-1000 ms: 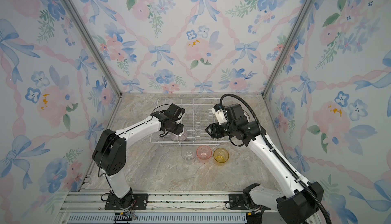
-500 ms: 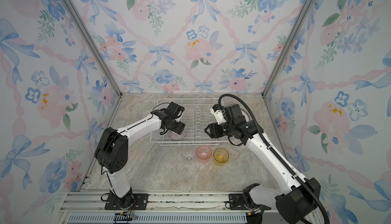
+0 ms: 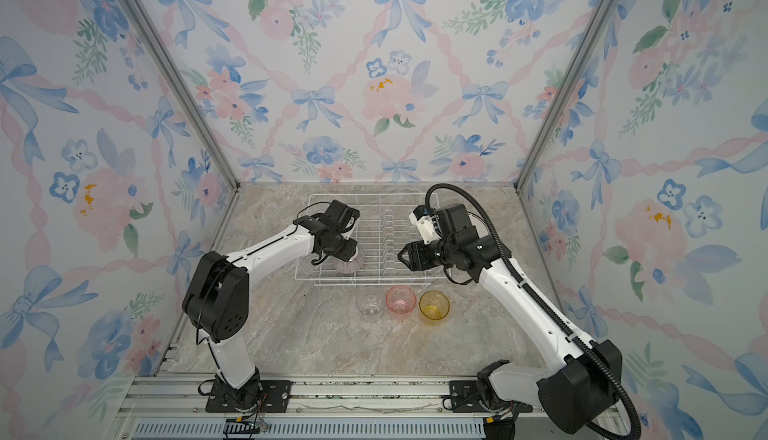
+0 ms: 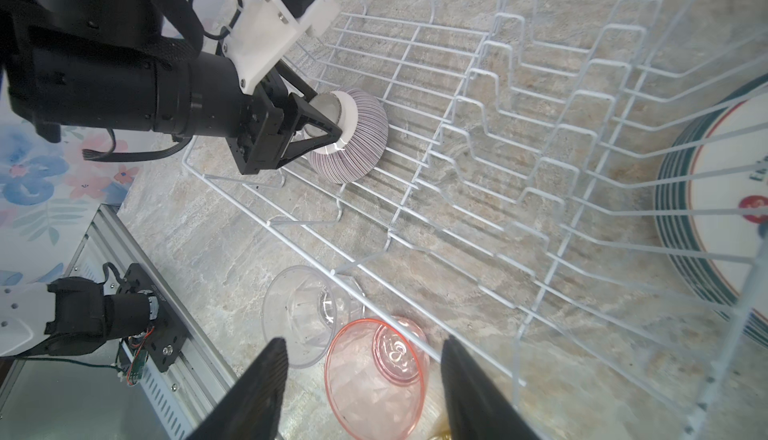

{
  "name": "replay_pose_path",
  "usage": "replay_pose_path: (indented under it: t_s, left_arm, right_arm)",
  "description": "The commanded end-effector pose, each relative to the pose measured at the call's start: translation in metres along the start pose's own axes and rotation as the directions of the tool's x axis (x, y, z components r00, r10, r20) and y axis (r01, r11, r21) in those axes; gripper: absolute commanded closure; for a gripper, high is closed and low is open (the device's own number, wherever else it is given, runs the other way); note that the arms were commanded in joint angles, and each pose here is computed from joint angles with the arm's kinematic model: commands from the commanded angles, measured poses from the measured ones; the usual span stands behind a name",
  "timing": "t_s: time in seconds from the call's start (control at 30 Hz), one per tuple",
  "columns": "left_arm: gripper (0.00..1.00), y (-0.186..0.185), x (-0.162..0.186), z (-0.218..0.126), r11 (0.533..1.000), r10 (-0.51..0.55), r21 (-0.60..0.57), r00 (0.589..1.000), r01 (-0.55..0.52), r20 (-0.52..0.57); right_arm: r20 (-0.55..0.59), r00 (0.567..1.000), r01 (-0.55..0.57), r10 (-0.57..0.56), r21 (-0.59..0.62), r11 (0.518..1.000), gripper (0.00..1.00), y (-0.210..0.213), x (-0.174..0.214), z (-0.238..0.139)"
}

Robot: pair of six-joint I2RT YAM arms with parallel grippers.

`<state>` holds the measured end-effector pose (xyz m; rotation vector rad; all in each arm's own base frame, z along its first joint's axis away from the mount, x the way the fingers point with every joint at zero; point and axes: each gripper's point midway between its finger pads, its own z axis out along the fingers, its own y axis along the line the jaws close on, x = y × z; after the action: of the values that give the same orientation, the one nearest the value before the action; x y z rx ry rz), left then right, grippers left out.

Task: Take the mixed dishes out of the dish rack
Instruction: 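Close the left gripper on the striped bowl foot and lift it toward the right gripper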

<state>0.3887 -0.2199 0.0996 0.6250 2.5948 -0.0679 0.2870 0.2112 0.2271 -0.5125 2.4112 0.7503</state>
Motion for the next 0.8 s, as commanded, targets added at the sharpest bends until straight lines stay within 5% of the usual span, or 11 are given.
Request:
replay_pose_path:
  t_s: [0.0,0.33,0.77]
  left_arm:
    - [0.64,0.003,0.013,0.000,1.000,-0.001,0.000,0.999,0.001,-0.039]
    - [0.74,0.005,0.009,-0.004,0.999,-0.016,0.030,1.000,0.017,-0.022]
    - [0.76,0.002,-0.018,-0.031,0.974,-0.089,0.218,0.989,0.061,0.120]
  right_arm:
    - [-0.001,1.000,-0.029,0.029,-0.072,0.997,0.39,0.007,-0.002,0.012]
    - [-0.031,0.998,-0.061,0.055,-0.232,0.971,0.41,0.036,-0.012,0.049]
    - [-0.097,0.988,-0.148,0.122,-0.340,0.929,0.43,0.044,-0.016,0.096]
